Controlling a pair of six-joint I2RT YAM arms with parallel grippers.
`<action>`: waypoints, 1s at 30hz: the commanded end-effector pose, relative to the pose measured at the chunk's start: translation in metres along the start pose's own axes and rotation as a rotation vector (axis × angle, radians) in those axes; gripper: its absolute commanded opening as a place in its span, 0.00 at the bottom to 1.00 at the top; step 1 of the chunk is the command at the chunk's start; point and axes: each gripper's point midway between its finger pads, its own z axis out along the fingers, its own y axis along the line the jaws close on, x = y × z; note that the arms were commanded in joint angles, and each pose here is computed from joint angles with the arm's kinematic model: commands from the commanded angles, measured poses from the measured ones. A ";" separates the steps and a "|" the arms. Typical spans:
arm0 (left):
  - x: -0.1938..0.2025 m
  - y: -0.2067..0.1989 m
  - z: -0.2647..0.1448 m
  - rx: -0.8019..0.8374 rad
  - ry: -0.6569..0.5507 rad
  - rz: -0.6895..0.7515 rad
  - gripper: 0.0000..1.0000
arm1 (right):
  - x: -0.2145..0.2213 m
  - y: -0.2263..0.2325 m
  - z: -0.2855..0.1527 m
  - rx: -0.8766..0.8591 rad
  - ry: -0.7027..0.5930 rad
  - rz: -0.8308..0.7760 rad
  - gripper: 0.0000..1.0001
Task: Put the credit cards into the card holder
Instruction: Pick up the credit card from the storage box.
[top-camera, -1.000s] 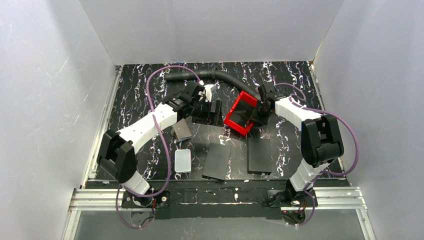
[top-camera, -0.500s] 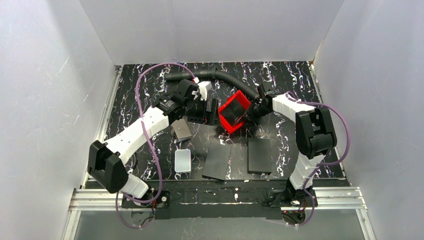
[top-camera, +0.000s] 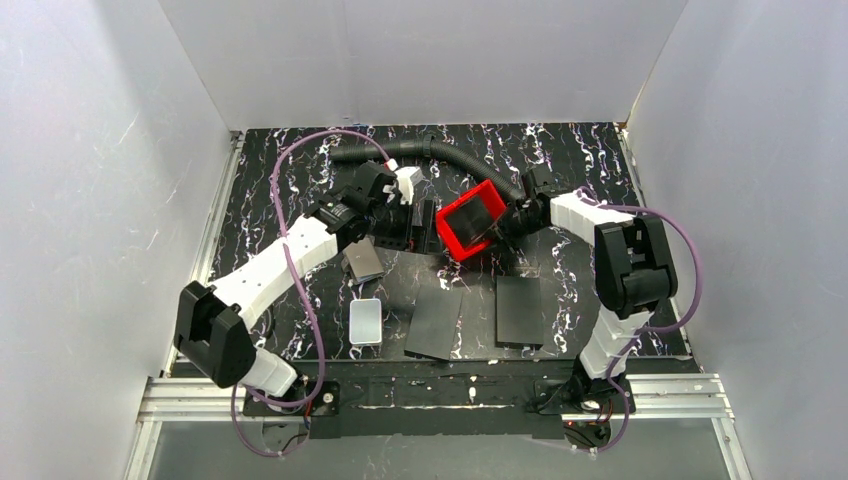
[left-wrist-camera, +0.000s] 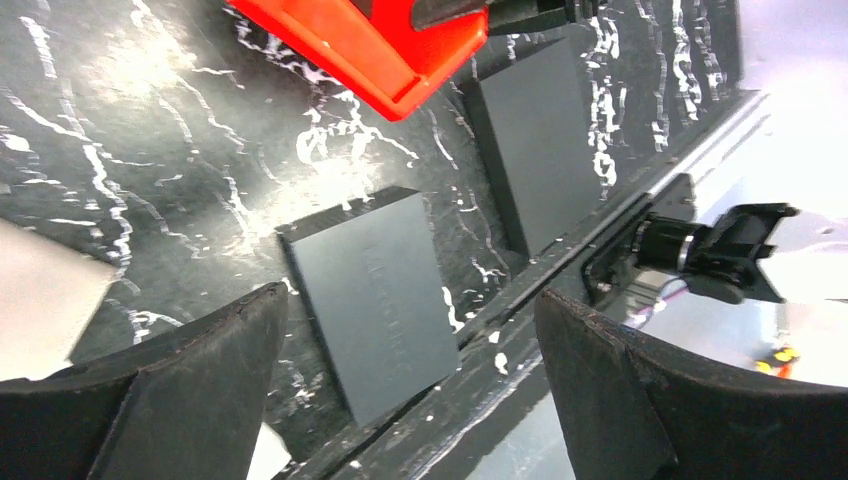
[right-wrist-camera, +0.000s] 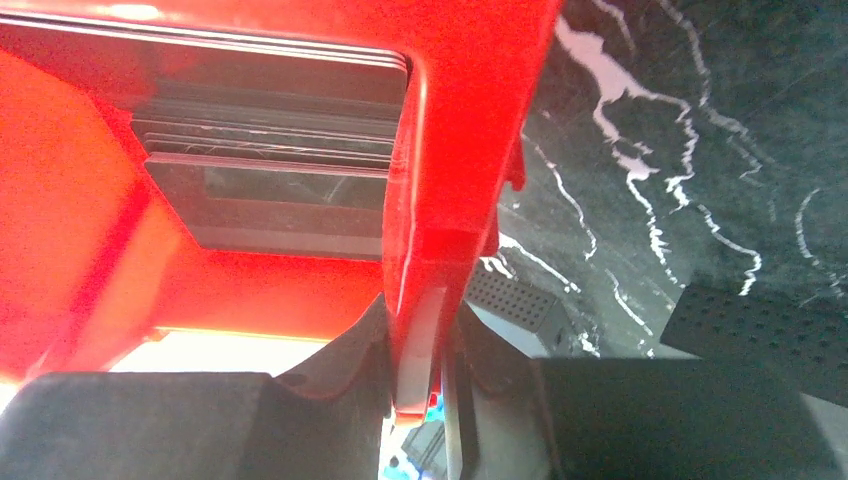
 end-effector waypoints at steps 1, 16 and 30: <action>0.005 0.005 0.020 0.089 0.049 -0.143 0.93 | -0.021 -0.004 -0.007 0.056 -0.198 -0.048 0.01; -0.049 0.024 0.080 0.061 -0.057 -0.157 0.78 | -0.068 -0.041 -0.021 0.412 -0.854 -0.596 0.01; -0.049 0.035 0.122 -0.045 0.042 -0.102 0.65 | -0.068 -0.033 -0.040 0.421 -0.977 -0.743 0.01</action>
